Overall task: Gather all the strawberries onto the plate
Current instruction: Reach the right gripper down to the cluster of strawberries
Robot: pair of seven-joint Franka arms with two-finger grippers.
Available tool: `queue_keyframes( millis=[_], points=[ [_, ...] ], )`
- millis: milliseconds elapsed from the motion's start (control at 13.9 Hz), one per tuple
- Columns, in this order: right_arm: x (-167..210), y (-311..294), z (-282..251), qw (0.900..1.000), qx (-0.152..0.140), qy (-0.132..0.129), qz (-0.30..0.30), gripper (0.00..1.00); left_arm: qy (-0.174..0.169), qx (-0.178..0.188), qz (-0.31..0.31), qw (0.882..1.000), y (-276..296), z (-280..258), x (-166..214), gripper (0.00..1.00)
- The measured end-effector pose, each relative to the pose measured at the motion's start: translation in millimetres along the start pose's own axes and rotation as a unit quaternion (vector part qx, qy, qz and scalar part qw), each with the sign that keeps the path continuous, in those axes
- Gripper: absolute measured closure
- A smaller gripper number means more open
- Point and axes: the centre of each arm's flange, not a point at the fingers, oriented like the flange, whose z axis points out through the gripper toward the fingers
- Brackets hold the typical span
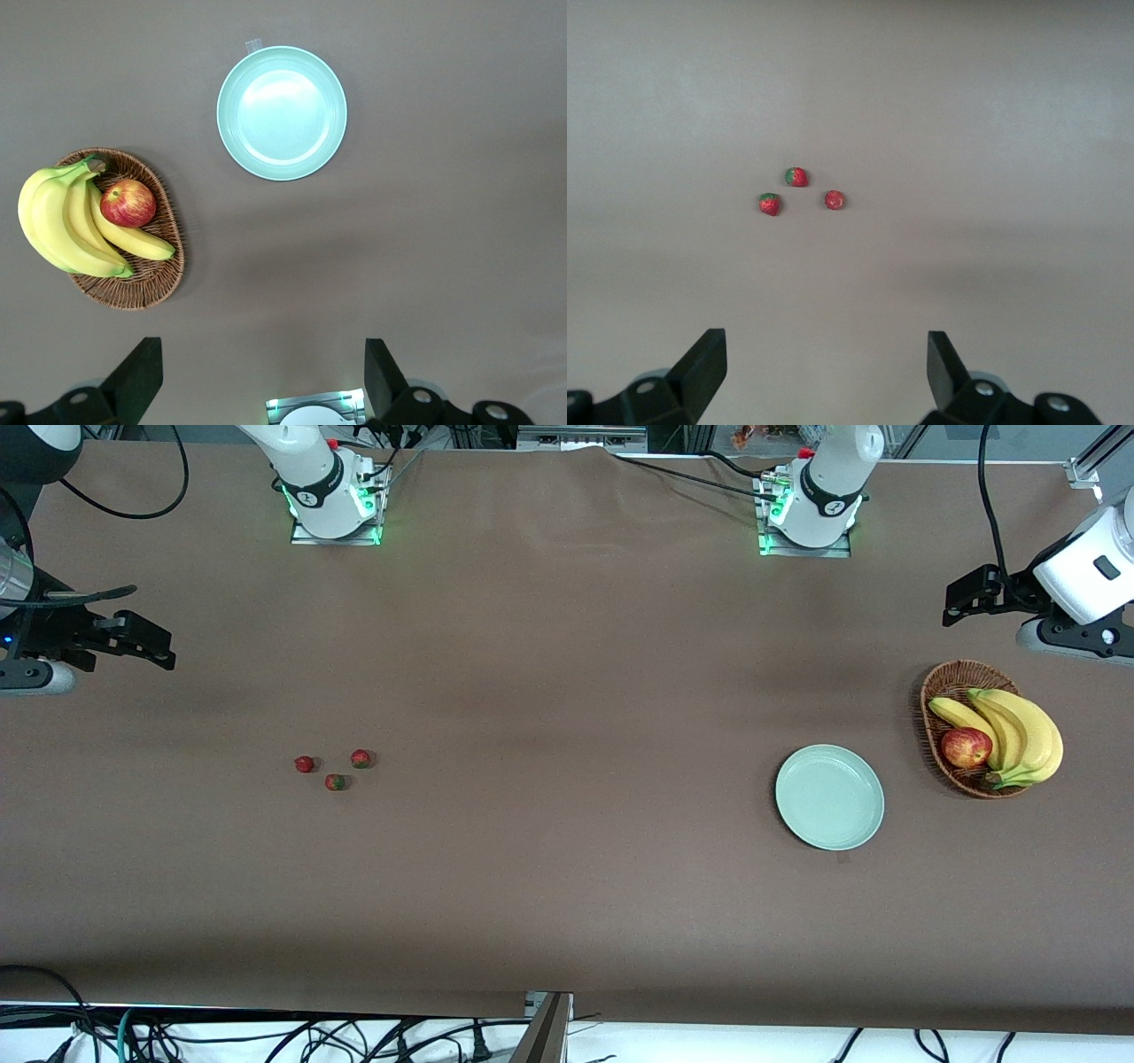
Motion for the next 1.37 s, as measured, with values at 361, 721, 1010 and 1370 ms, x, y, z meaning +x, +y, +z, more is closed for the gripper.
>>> queue_keyframes(
  millis=[361,721,1010,1370],
  points=[
    [1.6,-4.2,2.9,1.0,0.0,-0.002,-0.004,0.0,0.0,0.0,0.0,1.0,0.0,0.1,0.0,0.0],
    [29.4,-32.4,51.3,0.999,0.0,-0.02,-0.025,0.0,-0.004,-0.001,-0.002,1.0,-2.6,1.0,-1.1,0.0],
    [80.2,-63.3,155.3,0.999,0.002,-0.029,-0.046,0.0,-0.015,-0.002,-0.003,1.0,-3.3,3.5,-2.7,0.0],
    [104.5,-84.6,257.7,0.997,0.035,-0.06,-0.041,0.0,-0.019,-0.003,-0.004,1.0,-4.8,5.2,-2.9,0.0]
  ],
)
